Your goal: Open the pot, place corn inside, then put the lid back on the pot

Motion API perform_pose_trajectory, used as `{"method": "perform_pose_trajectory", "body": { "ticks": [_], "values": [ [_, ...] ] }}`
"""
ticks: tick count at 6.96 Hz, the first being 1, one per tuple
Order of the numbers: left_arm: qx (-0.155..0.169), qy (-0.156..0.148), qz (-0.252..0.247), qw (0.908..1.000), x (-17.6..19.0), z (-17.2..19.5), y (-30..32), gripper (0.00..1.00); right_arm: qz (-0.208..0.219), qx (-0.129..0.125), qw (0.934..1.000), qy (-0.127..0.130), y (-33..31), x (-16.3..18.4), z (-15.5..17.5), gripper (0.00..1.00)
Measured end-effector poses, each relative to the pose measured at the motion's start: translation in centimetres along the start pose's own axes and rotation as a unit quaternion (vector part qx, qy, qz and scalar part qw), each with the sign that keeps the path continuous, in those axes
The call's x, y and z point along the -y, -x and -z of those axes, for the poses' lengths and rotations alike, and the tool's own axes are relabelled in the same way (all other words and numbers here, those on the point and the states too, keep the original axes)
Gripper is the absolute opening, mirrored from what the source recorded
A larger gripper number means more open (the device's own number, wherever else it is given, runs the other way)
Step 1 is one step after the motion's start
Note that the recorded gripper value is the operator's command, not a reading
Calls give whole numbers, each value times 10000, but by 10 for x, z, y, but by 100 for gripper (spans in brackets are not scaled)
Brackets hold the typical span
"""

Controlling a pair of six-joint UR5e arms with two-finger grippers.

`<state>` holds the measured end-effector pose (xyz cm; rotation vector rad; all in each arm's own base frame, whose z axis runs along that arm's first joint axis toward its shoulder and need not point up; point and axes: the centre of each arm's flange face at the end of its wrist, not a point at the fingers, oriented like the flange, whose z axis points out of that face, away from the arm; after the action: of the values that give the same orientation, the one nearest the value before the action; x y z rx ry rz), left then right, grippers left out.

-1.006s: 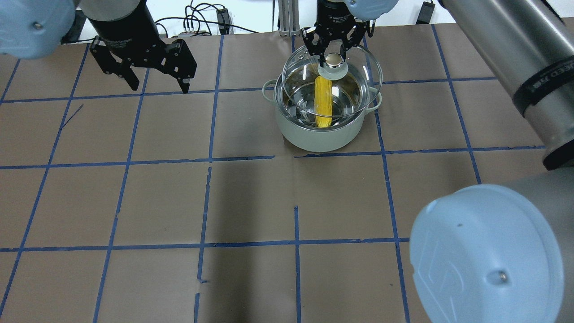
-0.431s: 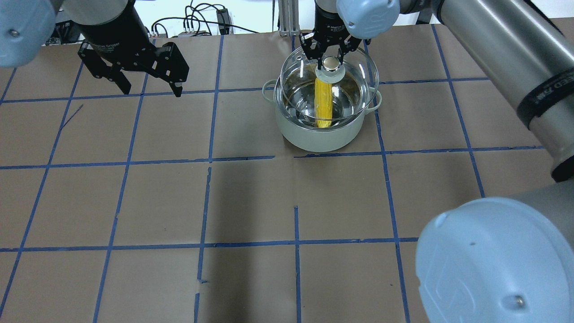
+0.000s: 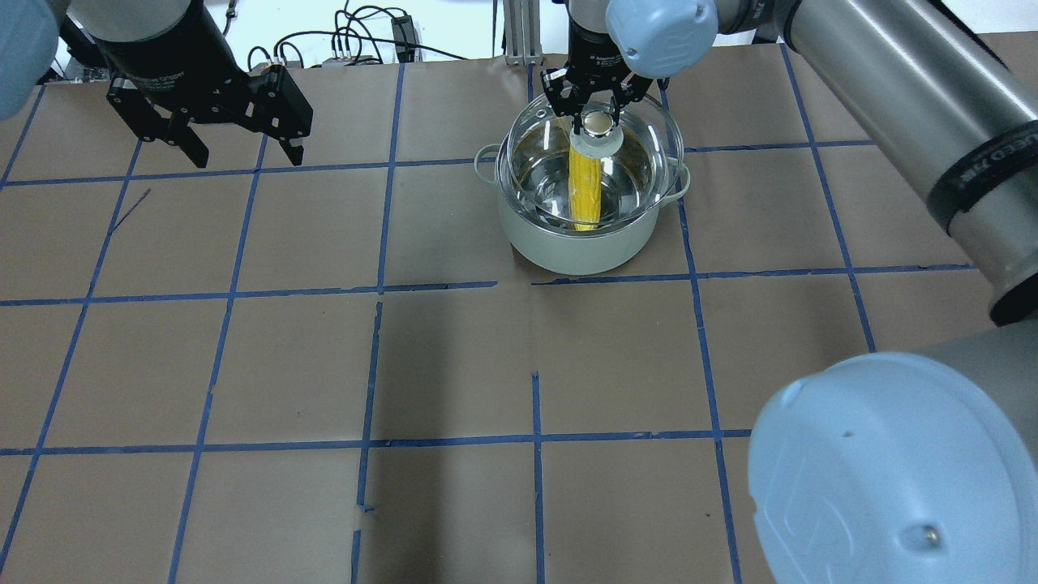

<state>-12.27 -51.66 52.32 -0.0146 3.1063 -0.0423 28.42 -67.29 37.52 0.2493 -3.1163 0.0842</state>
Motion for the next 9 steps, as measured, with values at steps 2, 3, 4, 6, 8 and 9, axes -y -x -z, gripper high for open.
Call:
{"method": "perform_pose_trajectory", "body": {
  "ticks": [2, 3, 4, 6, 8, 9],
  "values": [
    [-91, 40, 34, 9999, -1, -5, -1, 100, 30, -3, 10000, 63, 7, -2, -7, 3],
    [-113, 42, 25, 9999, -1, -6, -2, 100, 45, -3, 10000, 87, 10, -2, -10, 3],
    [-123, 46, 15, 9999, -1, -7, -2, 100, 54, -4, 9999, 107, 11, -3, -13, 3],
    [-129, 53, 4, 9999, -1, -8, -3, 100, 60, -10, 9999, 136, 12, -3, -16, 3],
    [-127, 52, 1, 9999, -1, -8, -3, 100, 59, -12, 9999, 156, 12, -2, -19, 3],
    [-126, 53, -2, 9999, -1, -8, -3, 100, 43, -13, 9999, 154, 12, -2, -19, 3]
  ]
}}
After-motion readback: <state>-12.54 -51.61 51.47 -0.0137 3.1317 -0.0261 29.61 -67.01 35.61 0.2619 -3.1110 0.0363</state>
